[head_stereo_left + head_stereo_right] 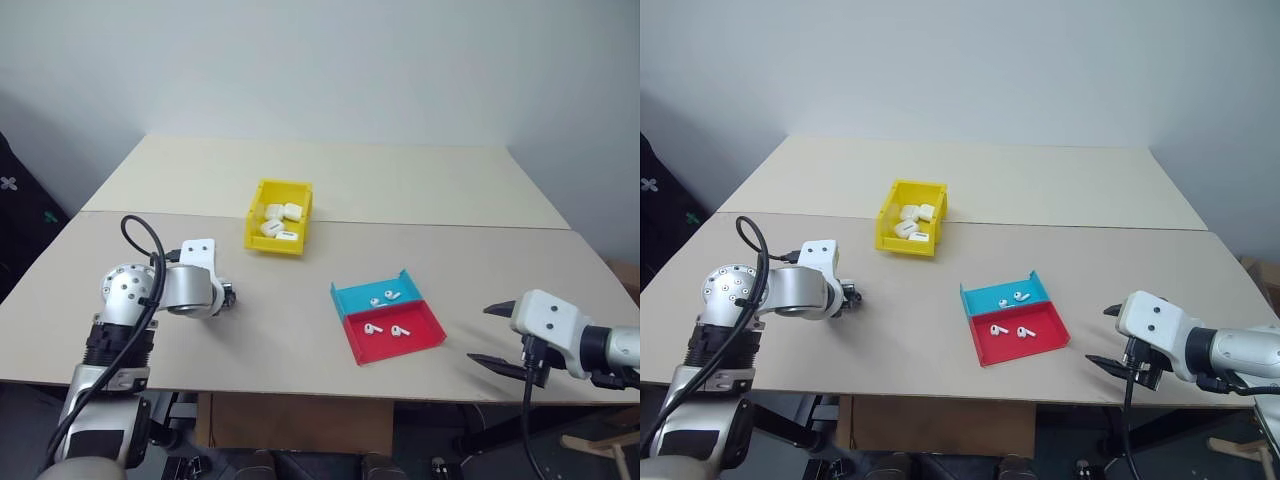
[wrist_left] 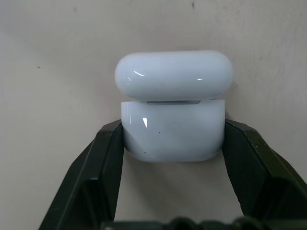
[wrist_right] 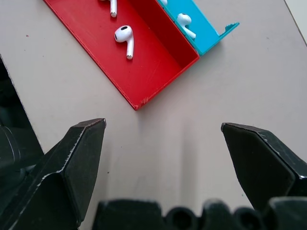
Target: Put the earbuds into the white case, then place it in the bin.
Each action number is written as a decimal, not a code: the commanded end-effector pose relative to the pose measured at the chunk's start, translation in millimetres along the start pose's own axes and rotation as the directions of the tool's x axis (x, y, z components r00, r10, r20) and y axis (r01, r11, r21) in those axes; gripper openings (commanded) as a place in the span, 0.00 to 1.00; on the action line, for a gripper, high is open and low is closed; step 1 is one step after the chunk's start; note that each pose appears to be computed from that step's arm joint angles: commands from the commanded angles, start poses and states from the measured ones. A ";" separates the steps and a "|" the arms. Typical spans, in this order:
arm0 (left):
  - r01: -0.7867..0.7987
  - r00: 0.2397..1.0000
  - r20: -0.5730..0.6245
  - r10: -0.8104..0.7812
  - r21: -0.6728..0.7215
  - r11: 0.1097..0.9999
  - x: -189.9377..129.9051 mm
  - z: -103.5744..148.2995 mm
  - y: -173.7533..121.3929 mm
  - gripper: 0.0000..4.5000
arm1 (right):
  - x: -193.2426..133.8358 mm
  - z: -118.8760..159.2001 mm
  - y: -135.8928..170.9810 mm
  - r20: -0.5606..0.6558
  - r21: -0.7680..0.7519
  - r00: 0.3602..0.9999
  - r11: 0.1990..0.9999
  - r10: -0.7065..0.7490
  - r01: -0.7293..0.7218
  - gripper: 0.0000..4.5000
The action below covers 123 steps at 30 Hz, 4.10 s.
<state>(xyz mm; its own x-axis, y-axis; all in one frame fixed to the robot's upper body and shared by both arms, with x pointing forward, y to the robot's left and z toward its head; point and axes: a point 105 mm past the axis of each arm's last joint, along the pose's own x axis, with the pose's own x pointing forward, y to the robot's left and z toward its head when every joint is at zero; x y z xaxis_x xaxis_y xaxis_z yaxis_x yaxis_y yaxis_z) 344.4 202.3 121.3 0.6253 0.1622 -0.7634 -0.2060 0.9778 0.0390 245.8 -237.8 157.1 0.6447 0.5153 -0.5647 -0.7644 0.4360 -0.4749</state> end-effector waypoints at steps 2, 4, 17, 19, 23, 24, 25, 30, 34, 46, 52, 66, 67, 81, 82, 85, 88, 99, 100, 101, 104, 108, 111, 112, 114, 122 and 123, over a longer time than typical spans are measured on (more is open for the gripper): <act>-0.047 0.999 0.014 0.047 -0.006 0.999 1.0 1.3 9.5 0.61 | -2.8 6.7 -2.9 0.019 -0.030 1.000 0.999 -0.020 0.021 1.00; -0.031 0.999 0.030 0.031 -0.001 1.000 -0.7 3.0 8.0 0.61 | -2.8 6.7 -3.3 0.018 -0.032 1.000 0.999 -0.022 0.022 1.00; 0.130 0.593 0.664 -0.454 0.478 0.869 -99.6 42.6 -19.6 0.61 | -11.2 38.7 -17.8 0.111 -0.124 0.993 0.990 -0.048 0.062 1.00; 0.174 0.485 0.636 -0.600 0.602 0.779 -106.4 31.2 -32.8 0.61 | -11.1 46.5 -20.3 0.128 -0.144 0.991 0.988 -0.037 0.055 1.00; 0.254 0.217 0.630 -0.746 0.701 0.666 -111.0 17.9 -54.8 0.61 | -8.5 59.7 -20.6 0.143 -0.191 0.990 0.981 0.012 0.015 1.00; 0.268 0.175 0.609 -0.774 0.726 0.633 -110.4 11.5 -60.2 0.61 | -7.9 63.0 -18.7 0.147 -0.209 0.989 0.978 0.035 -0.003 1.00; 0.311 0.101 0.605 -0.789 0.734 0.603 -113.0 5.8 -65.1 0.61 | -7.2 66.0 -15.7 0.149 -0.226 0.987 0.974 0.060 -0.025 1.00; 0.382 -0.127 0.575 -0.808 0.780 0.495 -112.6 -21.0 -74.9 0.61 | -2.3 77.5 0.6 0.156 -0.322 0.973 0.940 0.169 -0.112 1.00; 0.371 -0.266 0.512 -0.817 0.836 0.404 -106.8 -44.8 -77.6 0.61 | 3.9 83.0 14.2 0.096 -0.380 0.956 0.898 0.277 -0.222 1.00; 0.358 -0.447 0.411 -0.795 0.896 0.263 -99.6 -67.2 -69.6 0.61 | 42.5 92.5 12.4 -0.209 -0.322 0.883 0.823 0.420 -0.468 0.96; 0.352 -0.448 0.392 -0.803 0.903 0.245 -97.2 -72.0 -68.6 0.61 | 71.0 85.5 5.9 -0.279 -0.273 0.879 0.846 0.386 -0.458 0.72; 0.349 -0.440 0.415 -0.796 0.896 0.274 -102.0 -73.4 -72.8 0.61 | 100.5 75.6 4.2 -0.323 -0.226 0.873 0.866 0.364 -0.445 0.53; 0.349 -0.437 0.416 -0.798 0.896 0.276 -102.0 -73.5 -72.6 0.61 | 102.7 74.7 3.2 -0.327 -0.228 0.875 0.868 0.358 -0.441 0.53; 0.352 -0.400 0.420 -0.815 0.891 0.287 -101.6 -77.1 -72.4 0.61 | 116.1 72.2 1.2 -0.347 -0.225 0.868 0.867 0.356 -0.445 0.53; 0.352 -0.399 0.419 -0.815 0.891 0.286 -101.8 -77.4 -72.3 0.61 | 116.3 72.2 1.4 -0.347 -0.225 0.867 0.866 0.356 -0.446 0.53; 0.352 -0.392 0.420 -0.818 0.890 0.289 -101.8 -78.0 -72.2 0.61 | 118.4 71.1 2.2 -0.354 -0.227 0.865 0.864 0.357 -0.450 0.53; 0.353 -0.381 0.425 -0.821 0.888 0.296 -101.3 -78.3 -71.7 0.61 | 120.2 70.1 1.9 -0.355 -0.222 0.864 0.865 0.357 -0.449 0.53; 0.356 -0.362 0.425 -0.830 0.885 0.298 -99.2 -79.0 -72.3 0.61 | 125.7 65.0 2.5 -0.369 -0.218 0.860 0.867 0.353 -0.449 0.53; 0.358 -0.359 0.423 -0.832 0.886 0.296 -99.4 -79.3 -72.3 0.61 | 125.5 64.4 2.7 -0.370 -0.219 0.859 0.866 0.353 -0.450 0.53; 0.358 -0.357 0.422 -0.833 0.886 0.294 -99.5 -79.4 -72.2 0.61 | 125.4 64.1 2.8 -0.370 -0.219 0.860 0.866 0.352 -0.450 0.53; 0.359 -0.354 0.417 -0.837 0.887 0.290 -99.5 -80.1 -71.8 0.61 | 124.9 63.6 2.8 -0.371 -0.223 0.859 0.864 0.352 -0.451 0.53; 0.359 -0.350 0.418 -0.839 0.887 0.292 -98.9 -80.6 -71.3 0.61 | 124.3 61.5 3.6 -0.380 -0.226 0.854 0.860 0.354 -0.457 0.48; 0.359 -0.347 0.415 -0.841 0.887 0.290 -98.8 -80.4 -71.2 0.61 | 125.2 61.0 3.3 -0.380 -0.229 0.857 0.863 0.347 -0.451 0.33; 0.359 -0.348 0.413 -0.841 0.888 0.288 -99.0 -80.4 -71.1 0.61 | 125.6 61.2 3.0 -0.380 -0.229 0.859 0.865 0.344 -0.447 0.33; 0.359 -0.351 0.411 -0.842 0.889 0.284 -99.9 -80.3 -71.3 0.61 | 125.9 61.5 2.7 -0.379 -0.232 0.861 0.865 0.341 -0.445 0.33; 0.364 -0.342 0.409 -0.846 0.888 0.283 -99.8 -80.9 -71.0 0.61 | 124.6 61.7 4.4 -0.376 -0.234 0.857 0.858 0.354 -0.457 0.33; 0.363 -0.341 0.410 -0.846 0.888 0.283 -99.6 -80.8 -71.0 0.61 | 124.0 61.2 5.3 -0.379 -0.235 0.853 0.854 0.359 -0.464 0.33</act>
<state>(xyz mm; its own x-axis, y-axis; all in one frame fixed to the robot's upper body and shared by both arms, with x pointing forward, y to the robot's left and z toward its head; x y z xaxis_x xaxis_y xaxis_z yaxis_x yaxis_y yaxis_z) 239.2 107.6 136.4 0.2893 -0.8276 0.4811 0.8431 0.4583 0.2813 323.9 -126.7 122.7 0.2760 0.3098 -0.9099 -0.9546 -0.0223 -0.2971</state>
